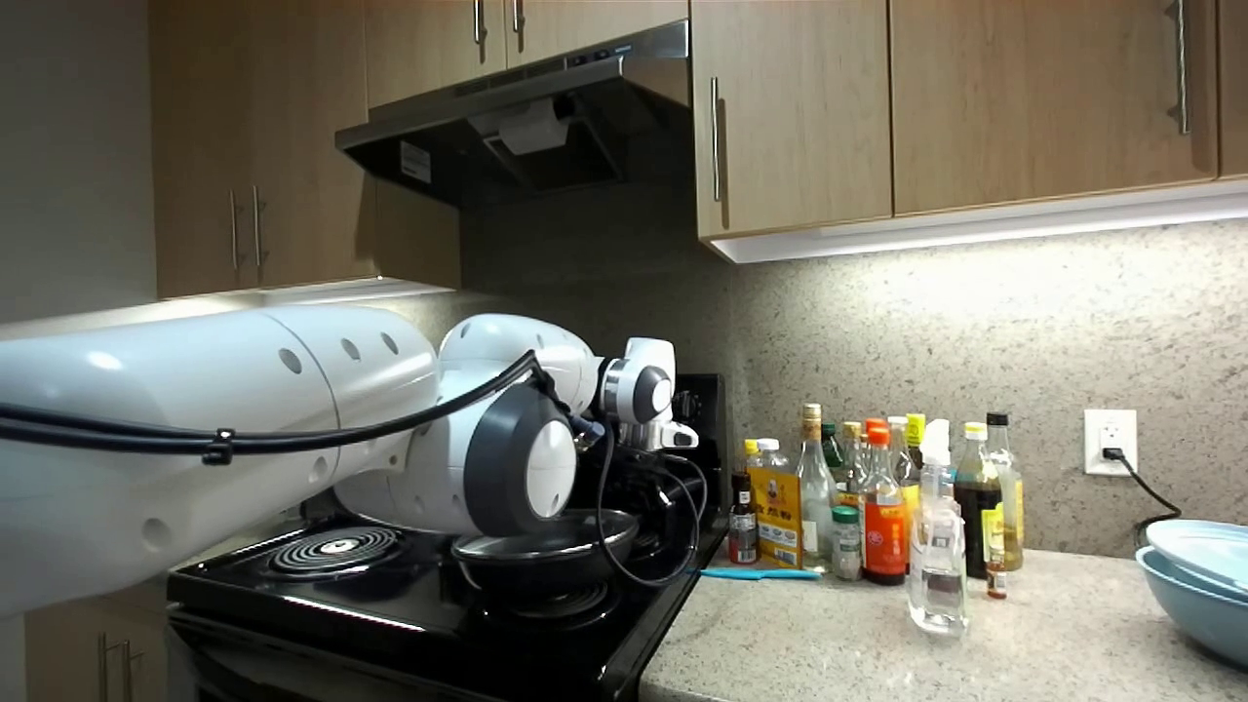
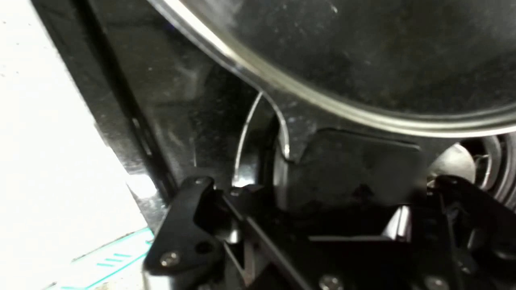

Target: Move the pan forward

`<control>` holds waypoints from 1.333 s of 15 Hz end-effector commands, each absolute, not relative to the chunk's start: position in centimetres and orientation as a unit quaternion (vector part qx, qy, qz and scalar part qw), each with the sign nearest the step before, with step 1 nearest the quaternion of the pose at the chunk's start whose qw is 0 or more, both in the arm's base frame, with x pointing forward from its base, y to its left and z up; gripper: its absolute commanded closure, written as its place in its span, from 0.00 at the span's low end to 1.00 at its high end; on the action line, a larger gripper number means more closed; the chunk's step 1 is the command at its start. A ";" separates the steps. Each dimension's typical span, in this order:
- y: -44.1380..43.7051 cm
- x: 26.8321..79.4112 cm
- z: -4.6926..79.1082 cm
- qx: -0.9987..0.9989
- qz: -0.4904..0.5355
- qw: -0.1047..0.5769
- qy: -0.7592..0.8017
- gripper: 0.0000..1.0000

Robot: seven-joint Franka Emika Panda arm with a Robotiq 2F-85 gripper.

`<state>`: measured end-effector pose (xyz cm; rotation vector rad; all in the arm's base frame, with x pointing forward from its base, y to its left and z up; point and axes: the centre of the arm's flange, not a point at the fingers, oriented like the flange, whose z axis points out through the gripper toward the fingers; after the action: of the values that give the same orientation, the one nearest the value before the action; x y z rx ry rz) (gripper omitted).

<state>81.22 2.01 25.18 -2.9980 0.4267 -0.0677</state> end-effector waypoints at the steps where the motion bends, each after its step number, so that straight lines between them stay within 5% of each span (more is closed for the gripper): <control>1: -1.3 80.4 27.2 -0.991 -0.016 0.029 0.131 1.00; 15: 7.4 82.3 25.7 -0.999 -0.021 -0.001 0.047 1.00; 16: 7.4 82.3 25.7 -0.999 -0.021 -0.001 0.050 0.75; 20: 7.2 82.2 26.2 -0.998 -0.035 0.009 0.057 0.55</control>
<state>80.88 7.37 25.39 -3.1267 0.1633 -0.0937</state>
